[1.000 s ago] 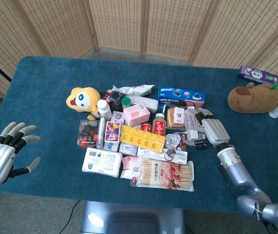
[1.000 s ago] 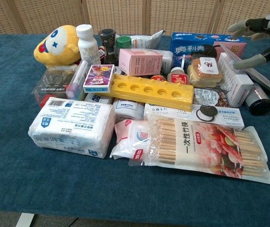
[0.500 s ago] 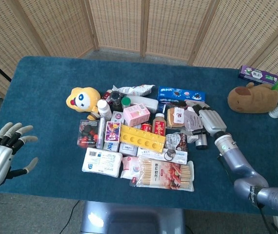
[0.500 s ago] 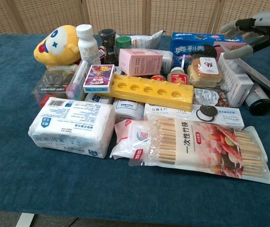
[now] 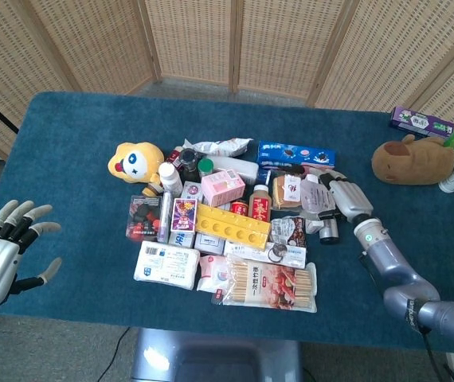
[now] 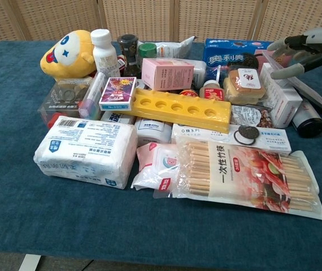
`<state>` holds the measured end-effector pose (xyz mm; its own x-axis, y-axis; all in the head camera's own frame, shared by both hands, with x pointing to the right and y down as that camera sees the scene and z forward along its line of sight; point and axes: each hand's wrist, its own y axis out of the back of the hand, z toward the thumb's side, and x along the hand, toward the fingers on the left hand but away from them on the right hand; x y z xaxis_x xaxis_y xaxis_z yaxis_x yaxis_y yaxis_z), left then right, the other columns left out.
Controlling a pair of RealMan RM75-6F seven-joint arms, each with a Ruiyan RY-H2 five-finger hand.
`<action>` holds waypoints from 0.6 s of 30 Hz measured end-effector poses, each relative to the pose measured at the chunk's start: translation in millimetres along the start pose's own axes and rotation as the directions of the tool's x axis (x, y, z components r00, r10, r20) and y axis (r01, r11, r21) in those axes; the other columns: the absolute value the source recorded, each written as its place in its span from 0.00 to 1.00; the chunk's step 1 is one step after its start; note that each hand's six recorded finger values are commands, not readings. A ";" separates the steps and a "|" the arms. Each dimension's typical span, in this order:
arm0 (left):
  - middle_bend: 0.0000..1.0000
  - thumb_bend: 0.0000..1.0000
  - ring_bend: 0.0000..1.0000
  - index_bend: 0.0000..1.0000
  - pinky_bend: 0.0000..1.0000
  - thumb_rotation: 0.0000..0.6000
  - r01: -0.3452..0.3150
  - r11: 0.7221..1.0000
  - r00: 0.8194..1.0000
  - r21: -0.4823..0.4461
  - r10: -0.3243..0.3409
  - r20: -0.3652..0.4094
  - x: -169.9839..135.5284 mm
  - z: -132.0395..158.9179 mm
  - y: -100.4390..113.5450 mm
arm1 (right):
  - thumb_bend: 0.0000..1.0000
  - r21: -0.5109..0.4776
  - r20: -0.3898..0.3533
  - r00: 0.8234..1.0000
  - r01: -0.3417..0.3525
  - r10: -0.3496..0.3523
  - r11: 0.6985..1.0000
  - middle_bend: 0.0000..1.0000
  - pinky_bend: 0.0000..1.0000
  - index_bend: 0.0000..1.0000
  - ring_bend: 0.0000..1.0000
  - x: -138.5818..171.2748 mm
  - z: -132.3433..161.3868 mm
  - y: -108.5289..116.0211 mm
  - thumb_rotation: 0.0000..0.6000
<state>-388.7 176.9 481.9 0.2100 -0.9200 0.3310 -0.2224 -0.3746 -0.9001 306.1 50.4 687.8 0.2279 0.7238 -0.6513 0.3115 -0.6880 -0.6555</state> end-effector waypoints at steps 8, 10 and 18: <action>0.20 0.36 0.12 0.31 0.00 0.87 -0.008 1.000 1.000 0.003 0.008 -0.014 -3.5 -3.7 2.6 | 0.06 -0.036 -0.002 1.000 0.021 -0.021 0.999 0.50 0.27 0.19 0.42 -3.9 1.2 -5.1 0.78; 0.20 0.36 0.12 0.31 0.00 0.87 -0.010 1.000 1.000 0.004 0.010 -0.019 -5.2 -5.6 3.4 | 0.06 -0.061 0.001 0.999 0.032 -0.032 0.998 0.75 0.48 0.43 0.70 -7.3 1.4 -4.6 0.93; 0.19 0.36 0.11 0.30 0.00 0.87 -0.017 1.000 0.998 0.005 0.018 -0.053 -12.9 -17.8 5.9 | 0.06 -0.138 0.011 0.994 0.111 -0.110 0.984 1.00 0.72 0.65 1.00 -17.9 -8.3 15.7 1.00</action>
<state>-409.7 184.5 477.4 0.1552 -0.9313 0.3296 -0.2211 -0.3580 -0.9072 314.6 27.1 692.4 0.1823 0.7945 -0.5793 0.4591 -0.5897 -0.6644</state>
